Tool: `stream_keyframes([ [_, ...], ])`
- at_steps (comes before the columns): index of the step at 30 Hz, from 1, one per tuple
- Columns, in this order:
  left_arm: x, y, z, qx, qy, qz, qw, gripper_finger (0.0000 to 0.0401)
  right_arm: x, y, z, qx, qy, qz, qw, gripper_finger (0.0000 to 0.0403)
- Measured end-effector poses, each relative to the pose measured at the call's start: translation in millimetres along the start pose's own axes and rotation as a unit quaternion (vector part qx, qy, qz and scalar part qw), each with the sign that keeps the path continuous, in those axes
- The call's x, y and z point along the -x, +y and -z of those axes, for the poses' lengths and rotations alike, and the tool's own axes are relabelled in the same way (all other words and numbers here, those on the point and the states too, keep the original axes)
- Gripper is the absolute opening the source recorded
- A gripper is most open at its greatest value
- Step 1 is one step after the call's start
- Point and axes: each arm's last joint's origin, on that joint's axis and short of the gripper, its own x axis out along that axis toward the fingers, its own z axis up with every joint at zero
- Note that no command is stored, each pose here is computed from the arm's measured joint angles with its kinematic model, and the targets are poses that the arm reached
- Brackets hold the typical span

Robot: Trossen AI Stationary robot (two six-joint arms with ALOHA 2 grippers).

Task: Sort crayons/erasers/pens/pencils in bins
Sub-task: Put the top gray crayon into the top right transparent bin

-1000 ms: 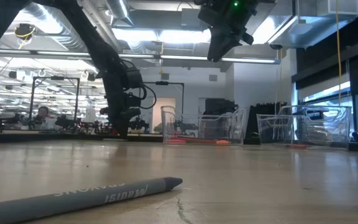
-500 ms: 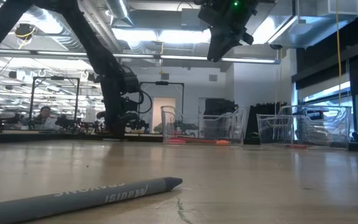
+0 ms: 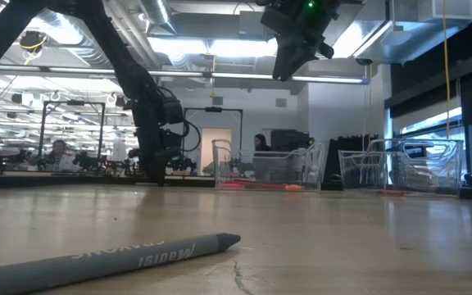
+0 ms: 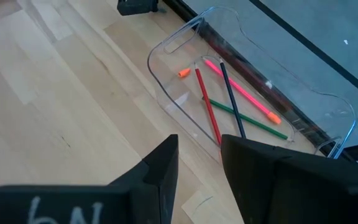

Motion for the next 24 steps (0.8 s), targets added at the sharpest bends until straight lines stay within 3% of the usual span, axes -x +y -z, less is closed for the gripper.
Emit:
stream_keyframes([
  [8,0,-4,4,-0.004,0.022,0.013,1.0,0.0079,0,0,0,0.011,0.0,0.0,1.0,0.0124],
  [18,0,-14,7,-0.063,0.038,0.018,0.997,0.0008,0,0,0,0.013,0.0,-0.001,1.0,0.0124],
  [24,0,-14,7,-0.066,0.039,0.025,0.997,0.0005,0,0,0,0.013,0.0,-0.001,1.0,0.0124],
])
